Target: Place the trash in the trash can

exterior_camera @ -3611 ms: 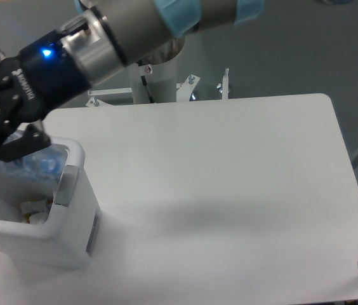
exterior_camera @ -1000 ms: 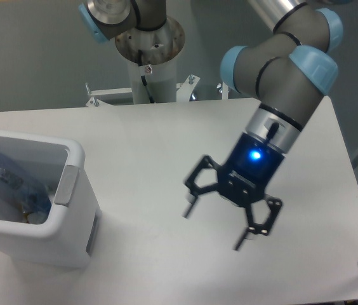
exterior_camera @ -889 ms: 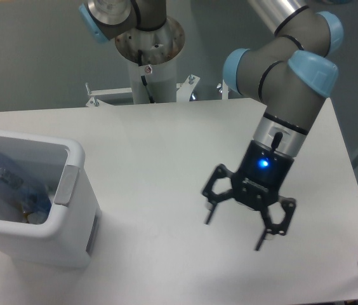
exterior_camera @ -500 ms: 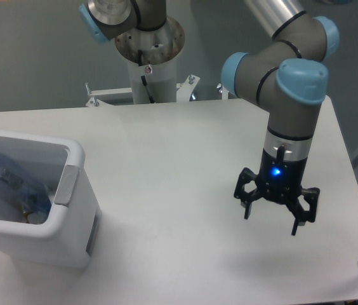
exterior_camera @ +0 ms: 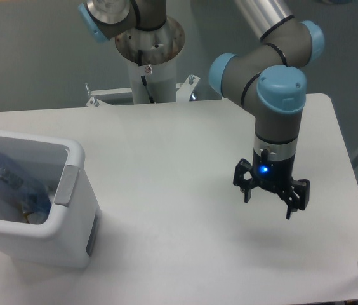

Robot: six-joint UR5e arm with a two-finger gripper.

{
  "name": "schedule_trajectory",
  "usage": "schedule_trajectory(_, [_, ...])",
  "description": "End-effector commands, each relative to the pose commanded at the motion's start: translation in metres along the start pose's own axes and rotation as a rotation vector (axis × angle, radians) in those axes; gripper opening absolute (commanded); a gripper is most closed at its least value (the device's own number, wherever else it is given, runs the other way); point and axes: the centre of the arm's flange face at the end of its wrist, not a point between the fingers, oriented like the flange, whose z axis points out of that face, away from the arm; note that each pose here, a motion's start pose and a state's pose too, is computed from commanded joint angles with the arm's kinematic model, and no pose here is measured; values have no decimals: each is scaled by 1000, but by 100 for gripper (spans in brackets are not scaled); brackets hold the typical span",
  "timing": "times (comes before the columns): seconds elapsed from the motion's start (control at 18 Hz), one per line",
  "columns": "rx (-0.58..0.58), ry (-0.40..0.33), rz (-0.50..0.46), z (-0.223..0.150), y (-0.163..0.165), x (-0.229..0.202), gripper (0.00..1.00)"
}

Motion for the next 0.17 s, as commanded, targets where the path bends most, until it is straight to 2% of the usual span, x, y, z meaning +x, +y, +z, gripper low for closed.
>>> schedule_trajectory(0.17, [-18, -2, 4, 1, 0, 2, 100])
